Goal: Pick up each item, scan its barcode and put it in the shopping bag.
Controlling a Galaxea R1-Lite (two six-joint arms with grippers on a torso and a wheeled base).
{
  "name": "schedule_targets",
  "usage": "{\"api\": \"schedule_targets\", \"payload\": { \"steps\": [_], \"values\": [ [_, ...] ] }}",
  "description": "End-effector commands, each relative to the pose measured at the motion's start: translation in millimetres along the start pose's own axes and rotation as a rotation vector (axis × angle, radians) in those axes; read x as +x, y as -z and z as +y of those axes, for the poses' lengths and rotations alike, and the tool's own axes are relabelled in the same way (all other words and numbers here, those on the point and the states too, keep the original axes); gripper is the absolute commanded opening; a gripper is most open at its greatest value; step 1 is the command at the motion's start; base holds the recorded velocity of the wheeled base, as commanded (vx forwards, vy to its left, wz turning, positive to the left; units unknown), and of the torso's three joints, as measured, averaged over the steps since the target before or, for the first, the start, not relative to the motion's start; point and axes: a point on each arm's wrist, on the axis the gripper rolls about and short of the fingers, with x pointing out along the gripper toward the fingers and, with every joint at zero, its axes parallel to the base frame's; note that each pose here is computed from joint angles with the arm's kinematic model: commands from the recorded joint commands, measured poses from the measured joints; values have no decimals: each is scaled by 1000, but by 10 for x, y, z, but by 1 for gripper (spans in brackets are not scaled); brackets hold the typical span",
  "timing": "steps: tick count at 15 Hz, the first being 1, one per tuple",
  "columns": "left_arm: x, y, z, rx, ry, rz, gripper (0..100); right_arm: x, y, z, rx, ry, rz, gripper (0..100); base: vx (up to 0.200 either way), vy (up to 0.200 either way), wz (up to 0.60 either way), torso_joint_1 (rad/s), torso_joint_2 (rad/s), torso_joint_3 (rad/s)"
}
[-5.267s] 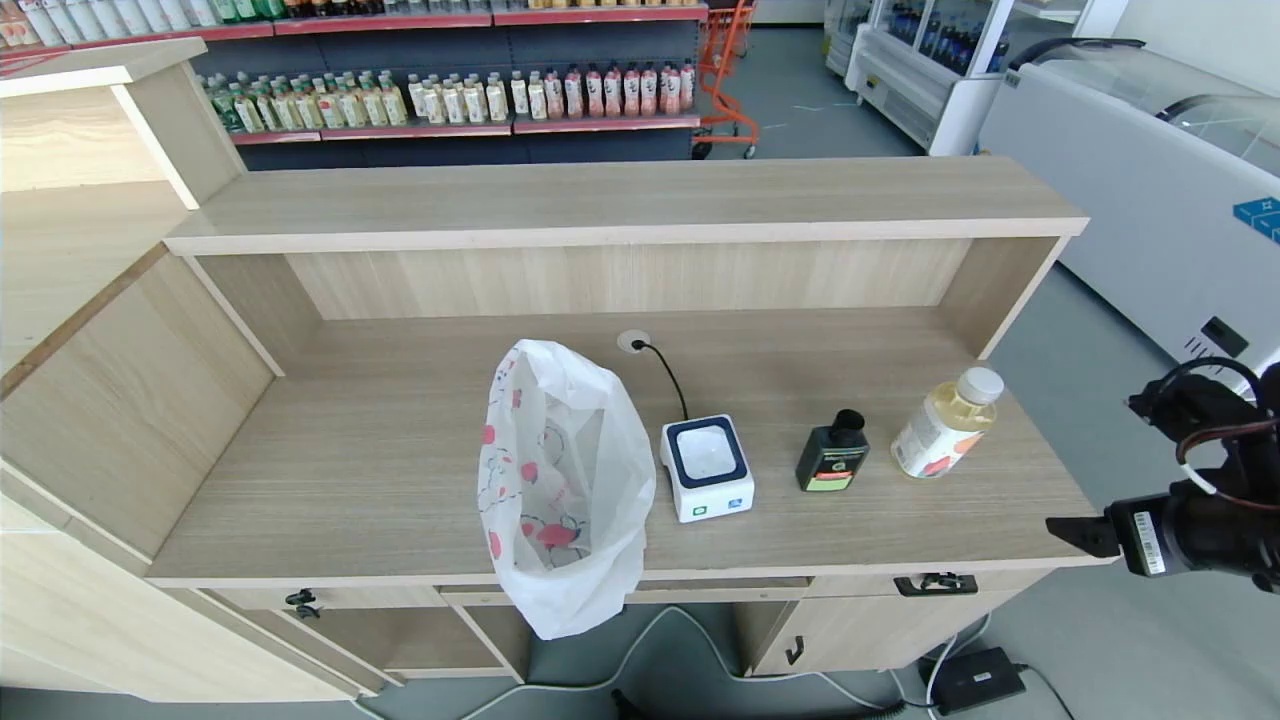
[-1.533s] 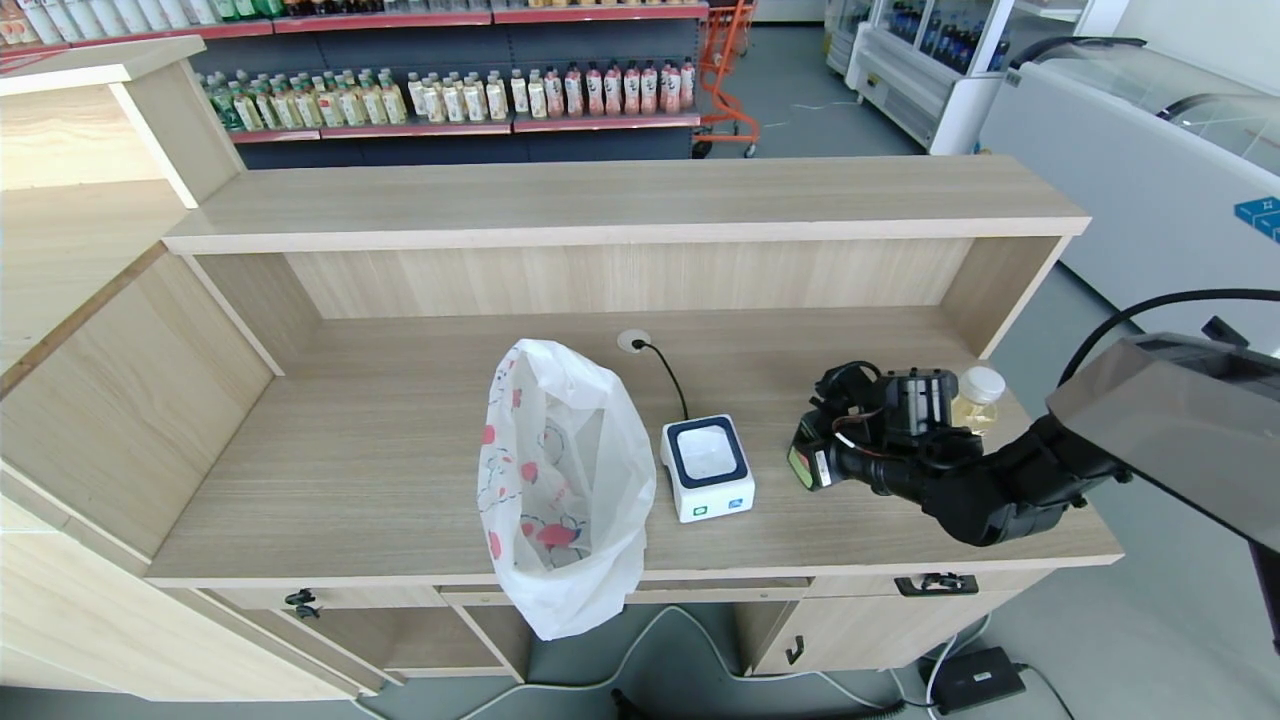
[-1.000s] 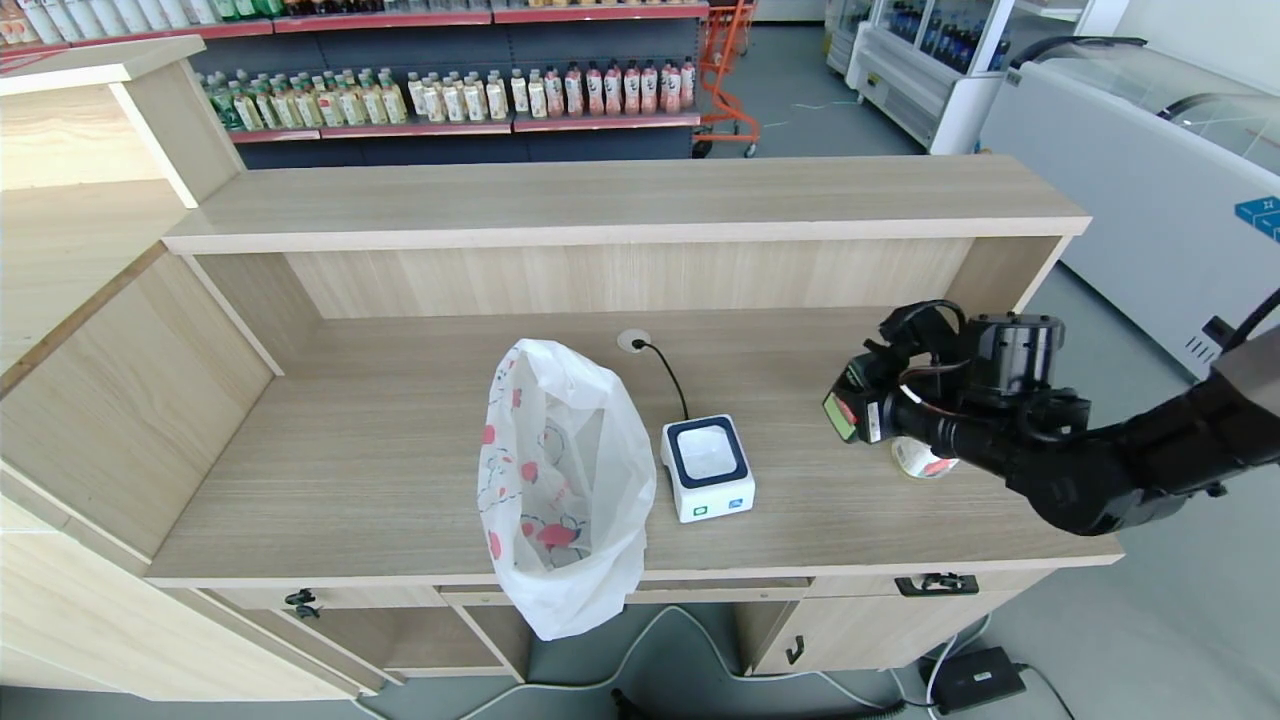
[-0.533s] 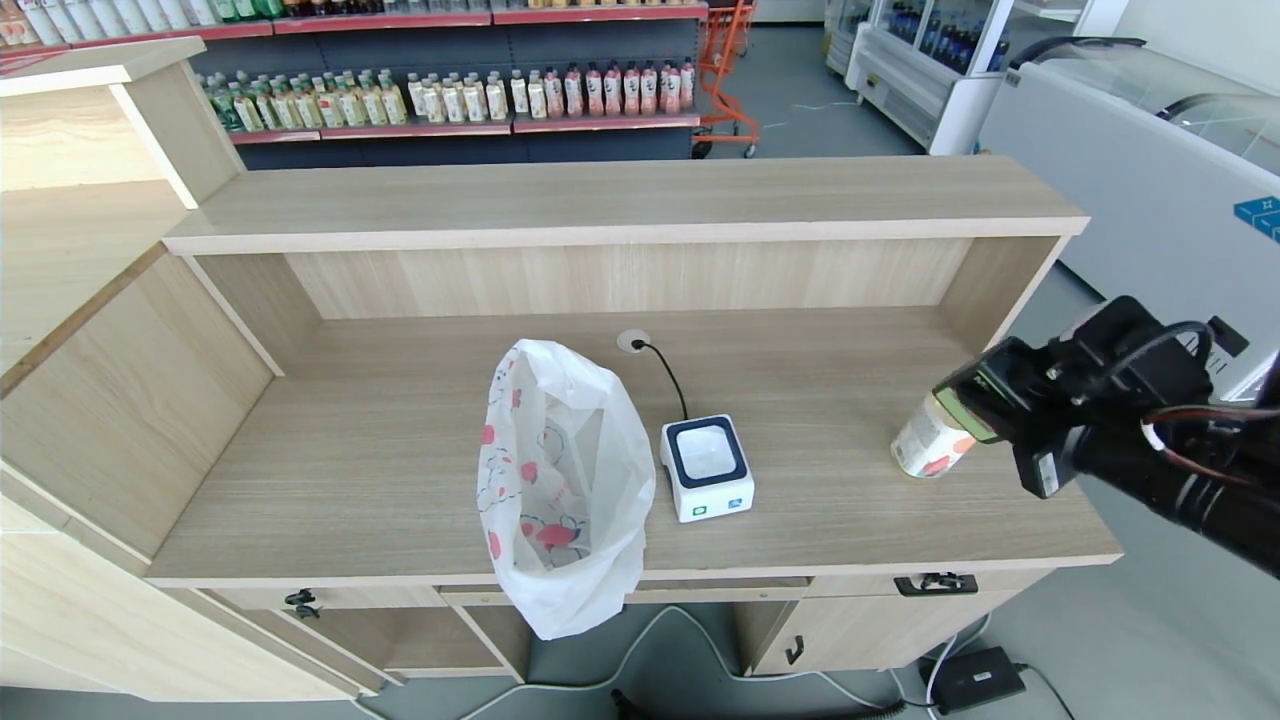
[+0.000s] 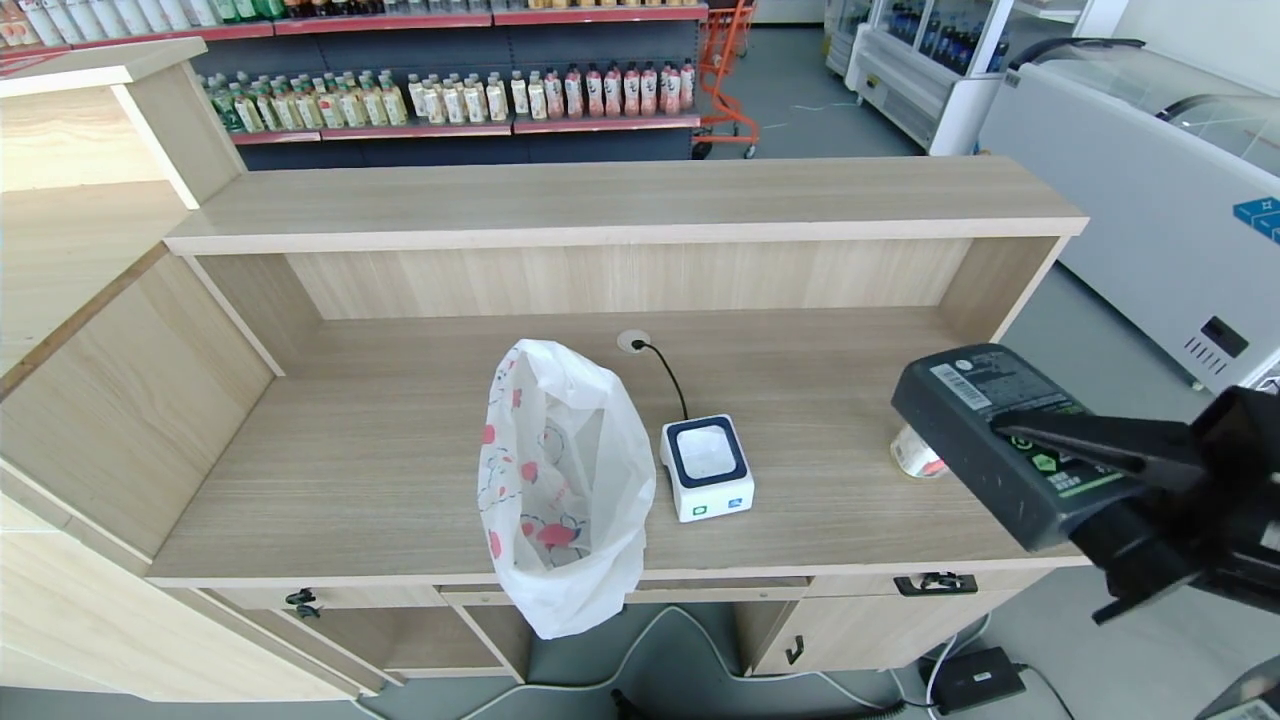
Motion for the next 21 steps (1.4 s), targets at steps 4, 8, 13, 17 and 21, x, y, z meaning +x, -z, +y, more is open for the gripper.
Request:
{"api": "schedule_targets", "payload": {
  "steps": [4, 8, 13, 17, 21],
  "values": [
    [0, 0, 0, 0, -1, -1, 100, -18, -241, -468, -542, 301, -268, 0, 0, 0, 0, 0, 0, 0],
    [0, 2, 0, 0, 0, 1, 100, -31, -294, -557, -614, 358, -273, 0, 0, 0, 0, 0, 0, 0],
    [0, 2, 0, 0, 0, 1, 100, -175, -394, -673, -665, 392, -258, 0, 0, 0, 0, 0, 0, 0],
    [0, 0, 0, 0, 0, -1, 100, -258, -500, -647, -659, 366, -291, 0, 0, 0, 0, 0, 0, 0],
    [0, 0, 0, 0, 0, -1, 100, -322, -559, -640, -647, 347, -300, 0, 0, 0, 0, 0, 0, 0]
  ]
}}
